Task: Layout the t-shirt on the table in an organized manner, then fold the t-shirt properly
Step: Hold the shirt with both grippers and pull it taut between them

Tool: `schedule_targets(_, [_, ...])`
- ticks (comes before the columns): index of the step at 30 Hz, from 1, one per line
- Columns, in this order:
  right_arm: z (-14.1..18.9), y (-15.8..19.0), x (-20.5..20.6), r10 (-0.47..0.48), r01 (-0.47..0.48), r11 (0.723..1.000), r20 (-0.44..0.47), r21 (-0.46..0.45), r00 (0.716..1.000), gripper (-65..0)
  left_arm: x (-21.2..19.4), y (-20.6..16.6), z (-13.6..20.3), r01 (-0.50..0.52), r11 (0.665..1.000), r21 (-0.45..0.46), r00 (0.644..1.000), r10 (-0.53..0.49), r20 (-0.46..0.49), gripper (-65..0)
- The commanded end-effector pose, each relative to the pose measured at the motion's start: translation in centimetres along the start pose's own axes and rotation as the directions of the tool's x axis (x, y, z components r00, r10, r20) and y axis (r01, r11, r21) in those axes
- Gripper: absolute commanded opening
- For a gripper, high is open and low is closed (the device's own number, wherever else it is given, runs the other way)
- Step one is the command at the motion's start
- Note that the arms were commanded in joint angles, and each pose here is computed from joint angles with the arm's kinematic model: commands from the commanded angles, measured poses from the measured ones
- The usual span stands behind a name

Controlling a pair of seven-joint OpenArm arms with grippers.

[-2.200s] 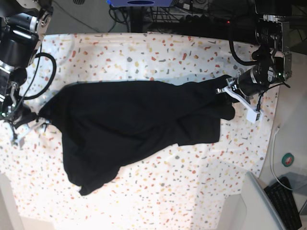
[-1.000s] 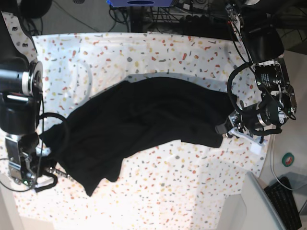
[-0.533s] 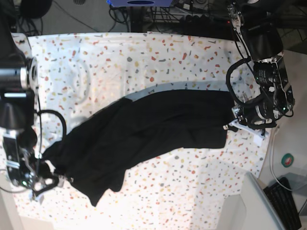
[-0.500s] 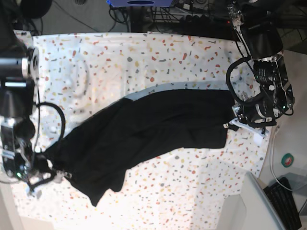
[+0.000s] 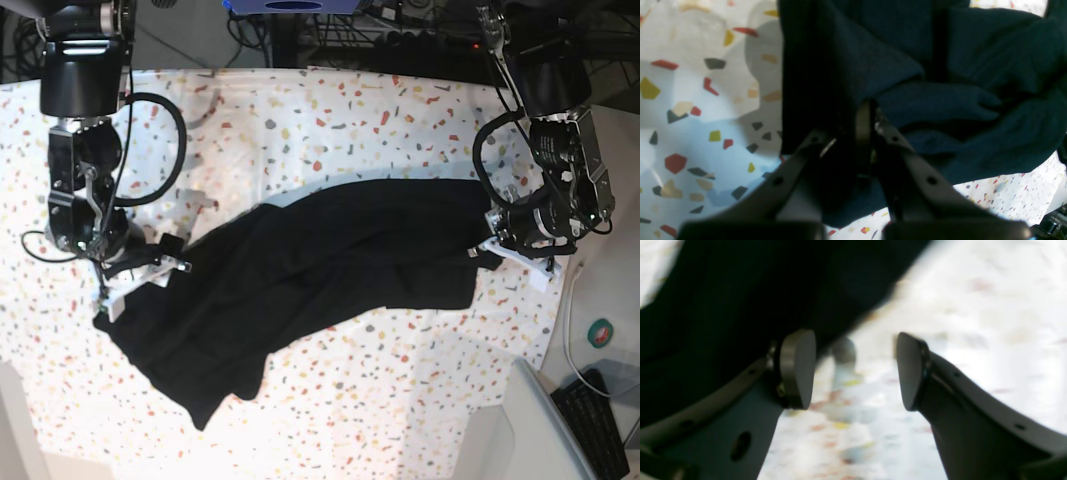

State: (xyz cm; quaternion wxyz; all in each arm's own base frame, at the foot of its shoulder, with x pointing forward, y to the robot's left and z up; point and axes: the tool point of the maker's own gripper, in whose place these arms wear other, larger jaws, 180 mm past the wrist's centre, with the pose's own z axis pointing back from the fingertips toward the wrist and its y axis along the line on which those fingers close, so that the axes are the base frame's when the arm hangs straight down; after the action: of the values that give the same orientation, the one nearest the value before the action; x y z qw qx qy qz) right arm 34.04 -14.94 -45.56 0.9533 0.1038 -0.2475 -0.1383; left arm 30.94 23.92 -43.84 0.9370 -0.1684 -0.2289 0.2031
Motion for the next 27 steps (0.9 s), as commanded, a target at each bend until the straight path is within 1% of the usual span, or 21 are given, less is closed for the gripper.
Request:
schedule_targets(1, [0.2, 1.1, 2.4, 0.010, -0.011, 1.000, 0.060, 0.021, 0.998, -30.3, 1.5, 0.2, 0.8, 0.013, 1.000, 0.005, 0.999, -0.013, 0.041, -65.0])
schedule_targets(4, [-0.6, 0.2, 2.7, 0.016, -0.015, 1.000, 0.050, -0.015, 0.999, -30.3, 1.1, 0.4, 0.8, 0.012, 1.000, 0.008, 0.999, -0.012, 0.034, -65.0])
schedule_targets(9, [-0.9, 0.6, 3.1, 0.016, -0.016, 1.000, 0.049, -0.009, 0.999, -30.2, 1.1, 0.5, 0.8, 0.011, 1.000, 0.009, 0.999, -0.012, 0.033, -65.0])
schedule_targets(11, [-0.9, 1.1, 3.9, 0.018, -0.018, 1.000, 0.058, -0.001, 0.998, -30.2, 1.0, 0.4, 0.7, 0.010, 1.000, 0.006, 0.999, -0.010, 0.032, -65.0])
schedule_targets(15, [-2.4, 0.4, 3.5, -0.001, 0.001, 1.000, 0.017, -0.017, 1.000, -30.5, 0.9, 0.3, 0.6, 0.009, 1.000, 0.003, 0.999, -0.009, 0.030, -65.0])
schedule_targets(16, [-2.8, 0.1, 3.4, -0.005, 0.006, 1.000, 0.019, -0.023, 1.000, -32.0, 0.9, 0.3, 0.6, 0.009, 1.000, 0.003, 0.999, -0.009, 0.030, -65.0])
schedule_targets(17, [-3.1, 0.0, 3.3, -0.009, 0.009, 1.000, 0.021, -0.026, 1.000, -36.0, 0.9, 0.3, 0.6, 0.009, 1.000, 0.003, 0.999, -0.009, 0.030, -65.0])
schedule_targets(18, [-3.2, -0.1, 3.1, -0.010, 0.010, 1.000, 0.022, -0.028, 1.000, -41.4, 0.9, 0.3, 0.6, 0.009, 1.000, 0.003, 0.999, -0.009, 0.030, -65.0])
schedule_targets(20, [-3.1, -0.2, 3.1, -0.013, 0.013, 1.000, 0.021, -0.025, 1.000, -58.4, 0.9, 0.3, 0.6, 0.009, 1.000, 0.003, 0.999, -0.009, 0.030, -65.0])
schedule_targets(21, [-2.9, -0.1, 3.1, -0.015, 0.015, 1.000, 0.015, -0.023, 1.000, -65.0, 0.9, 0.3, 0.6, 0.009, 1.000, 0.003, 0.999, -0.009, 0.030, -65.0])
schedule_targets(22, [-2.6, -0.1, 2.5, -0.012, 0.012, 1.000, 0.001, -0.021, 1.000, -65.0, 0.9, 0.3, 0.6, 0.009, 1.000, 0.003, 0.999, -0.009, 0.030, -65.0])
schedule_targets(27, [0.7, 0.7, 2.1, 0.029, -0.029, 1.000, 0.019, 0.001, 0.999, -65.0, 0.7, 0.4, 0.7, 0.011, 1.000, 0.006, 1.000, -0.011, 0.029, -65.0])
